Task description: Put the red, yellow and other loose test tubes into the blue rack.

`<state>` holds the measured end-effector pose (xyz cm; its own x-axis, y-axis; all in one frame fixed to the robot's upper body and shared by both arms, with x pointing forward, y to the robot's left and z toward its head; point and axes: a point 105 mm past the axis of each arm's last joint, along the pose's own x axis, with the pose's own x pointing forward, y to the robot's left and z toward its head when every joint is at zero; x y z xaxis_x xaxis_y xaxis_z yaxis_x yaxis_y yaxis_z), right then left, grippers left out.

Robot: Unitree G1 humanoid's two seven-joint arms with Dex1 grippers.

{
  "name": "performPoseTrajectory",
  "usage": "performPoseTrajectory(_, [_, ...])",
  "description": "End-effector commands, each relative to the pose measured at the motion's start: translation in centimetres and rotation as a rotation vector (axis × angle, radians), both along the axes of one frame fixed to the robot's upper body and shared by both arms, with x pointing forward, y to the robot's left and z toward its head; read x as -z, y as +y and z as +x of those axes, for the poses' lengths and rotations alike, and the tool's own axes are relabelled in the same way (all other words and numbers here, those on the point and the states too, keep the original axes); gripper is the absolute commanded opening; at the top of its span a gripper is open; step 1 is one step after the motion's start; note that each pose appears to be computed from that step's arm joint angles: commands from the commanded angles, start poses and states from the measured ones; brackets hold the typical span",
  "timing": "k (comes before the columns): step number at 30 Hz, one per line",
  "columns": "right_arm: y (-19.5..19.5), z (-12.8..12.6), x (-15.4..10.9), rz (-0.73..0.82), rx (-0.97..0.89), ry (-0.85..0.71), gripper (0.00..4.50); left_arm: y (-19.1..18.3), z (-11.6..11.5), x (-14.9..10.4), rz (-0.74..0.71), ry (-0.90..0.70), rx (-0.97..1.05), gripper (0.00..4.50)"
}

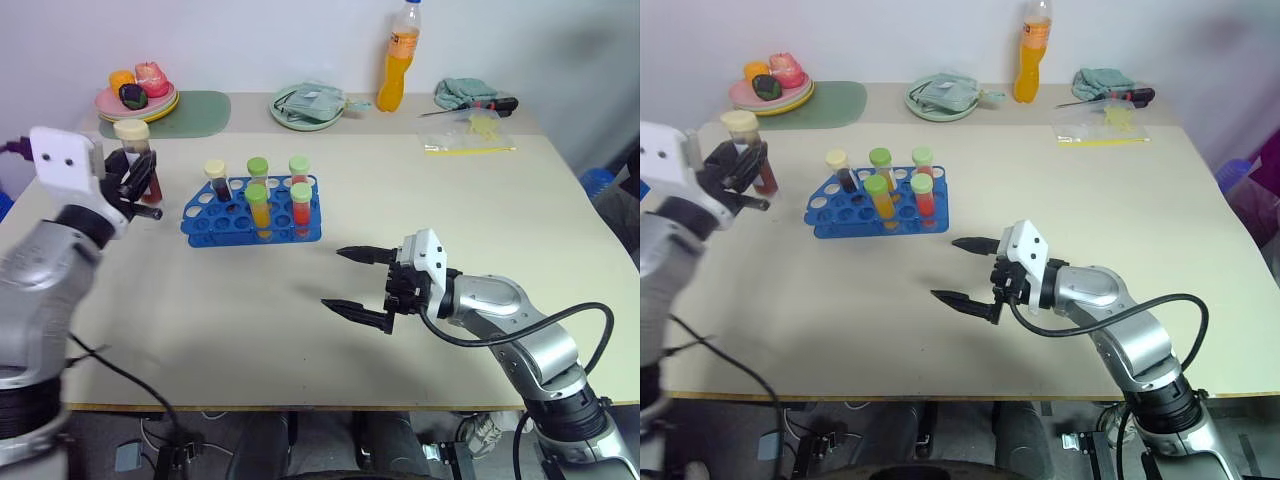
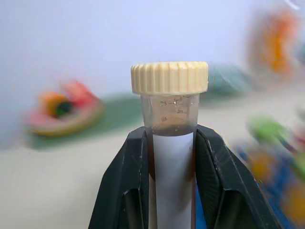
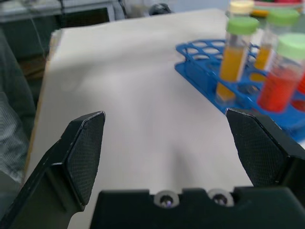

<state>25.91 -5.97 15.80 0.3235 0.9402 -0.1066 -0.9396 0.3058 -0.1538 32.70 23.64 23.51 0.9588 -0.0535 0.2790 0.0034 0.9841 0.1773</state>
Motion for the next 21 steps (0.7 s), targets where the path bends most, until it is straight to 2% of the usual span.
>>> performPoseTrajectory(1, [0.6, -0.2, -1.1, 0.019, -0.024, -0.039, 4.5, -3.1, 0.3, 0.0, 0.08, -0.165, -0.023, 0.81])
performPoseTrajectory(7, [0.5, 0.0, -1.3, 0.015, -0.014, -0.048, 4.5, -4.8, 1.7, 3.4, 0.003, -0.178, -0.006, 0.81])
performPoseTrajectory(15, [0.2, -0.1, -1.2, 0.012, 0.009, -0.054, 4.5, -3.9, 2.7, 6.0, -0.006, -0.146, -0.033, 0.81])
performPoseTrajectory(21, [0.2, -0.1, -1.1, 0.014, 0.015, -0.057, 4.5, -4.1, 2.8, 6.1, -0.014, -0.149, -0.027, 0.81])
